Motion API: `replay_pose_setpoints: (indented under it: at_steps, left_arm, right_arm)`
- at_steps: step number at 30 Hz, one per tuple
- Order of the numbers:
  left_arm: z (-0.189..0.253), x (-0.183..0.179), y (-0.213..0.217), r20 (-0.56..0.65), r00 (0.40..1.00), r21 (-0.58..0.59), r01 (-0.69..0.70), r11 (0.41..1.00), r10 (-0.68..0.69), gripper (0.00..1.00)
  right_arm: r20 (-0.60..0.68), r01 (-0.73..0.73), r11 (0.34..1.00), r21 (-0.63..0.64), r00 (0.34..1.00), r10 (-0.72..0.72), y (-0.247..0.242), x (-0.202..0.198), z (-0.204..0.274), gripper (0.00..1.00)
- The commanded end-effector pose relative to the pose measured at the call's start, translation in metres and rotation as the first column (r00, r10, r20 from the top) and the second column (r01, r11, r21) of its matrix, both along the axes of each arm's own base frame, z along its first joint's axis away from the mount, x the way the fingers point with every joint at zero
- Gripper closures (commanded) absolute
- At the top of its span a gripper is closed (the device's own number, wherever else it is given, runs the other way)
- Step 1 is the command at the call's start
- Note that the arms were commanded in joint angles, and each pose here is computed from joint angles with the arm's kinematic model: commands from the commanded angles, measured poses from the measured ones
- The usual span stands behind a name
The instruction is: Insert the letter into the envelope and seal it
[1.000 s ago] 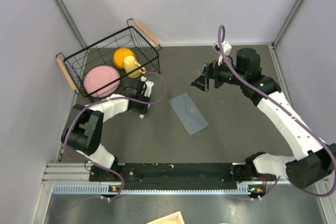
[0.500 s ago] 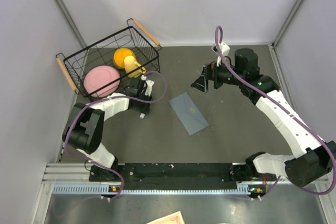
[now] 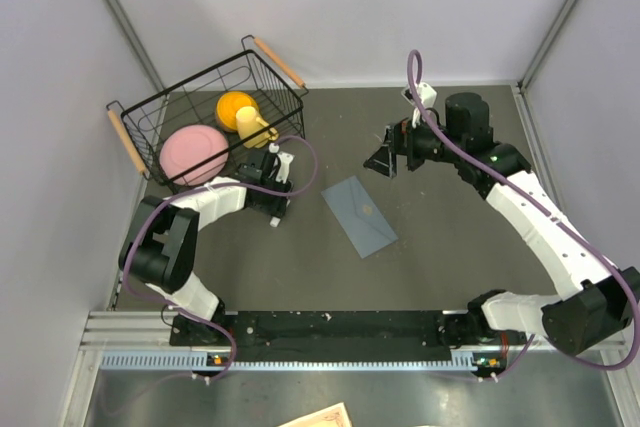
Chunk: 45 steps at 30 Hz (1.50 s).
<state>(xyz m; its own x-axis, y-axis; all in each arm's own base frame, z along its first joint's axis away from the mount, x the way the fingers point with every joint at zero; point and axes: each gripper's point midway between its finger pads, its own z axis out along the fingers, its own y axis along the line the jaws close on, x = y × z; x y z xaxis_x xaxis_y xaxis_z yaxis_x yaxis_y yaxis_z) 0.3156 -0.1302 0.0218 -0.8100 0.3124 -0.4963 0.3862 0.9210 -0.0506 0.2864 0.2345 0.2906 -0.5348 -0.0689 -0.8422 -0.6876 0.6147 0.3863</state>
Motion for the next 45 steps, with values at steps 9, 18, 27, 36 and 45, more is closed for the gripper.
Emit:
replay_pose_setpoints:
  at_steps: [9, 18, 27, 36, 45]
  left_arm:
    - [0.002, 0.0, -0.002, 0.005, 1.0, -0.006, 0.025, 1.0, -0.025, 0.42]
    - [0.022, 0.003, -0.01, 0.054, 0.997, -0.045, 0.049, 0.998, -0.047, 0.19]
    - [0.115, 0.023, -0.026, 0.239, 0.964, -0.107, 0.143, 0.984, -0.114, 0.01]
    - [0.261, 0.045, -0.038, 0.391, 0.919, -0.209, 0.137, 0.968, -0.046, 0.01]
    - [0.267, 0.039, -0.018, 0.432, 0.902, -0.165, 0.072, 0.984, 0.007, 0.01]
  right_arm:
    - [0.057, -0.01, 1.0, 0.02, 0.998, 0.009, 0.001, 0.005, 0.022, 0.01]
    - [0.059, -0.015, 1.0, 0.019, 0.998, 0.014, 0.001, 0.003, 0.024, 0.01]
    - [0.073, 0.0, 1.0, -0.012, 0.997, 0.001, -0.005, 0.004, 0.026, 0.01]
    - [0.052, 0.299, 0.946, -0.129, 0.954, -0.294, -0.063, 0.028, 0.008, 0.01]
    - [0.094, 0.568, 0.777, -0.271, 0.819, -0.566, -0.157, 0.033, -0.043, 0.01]
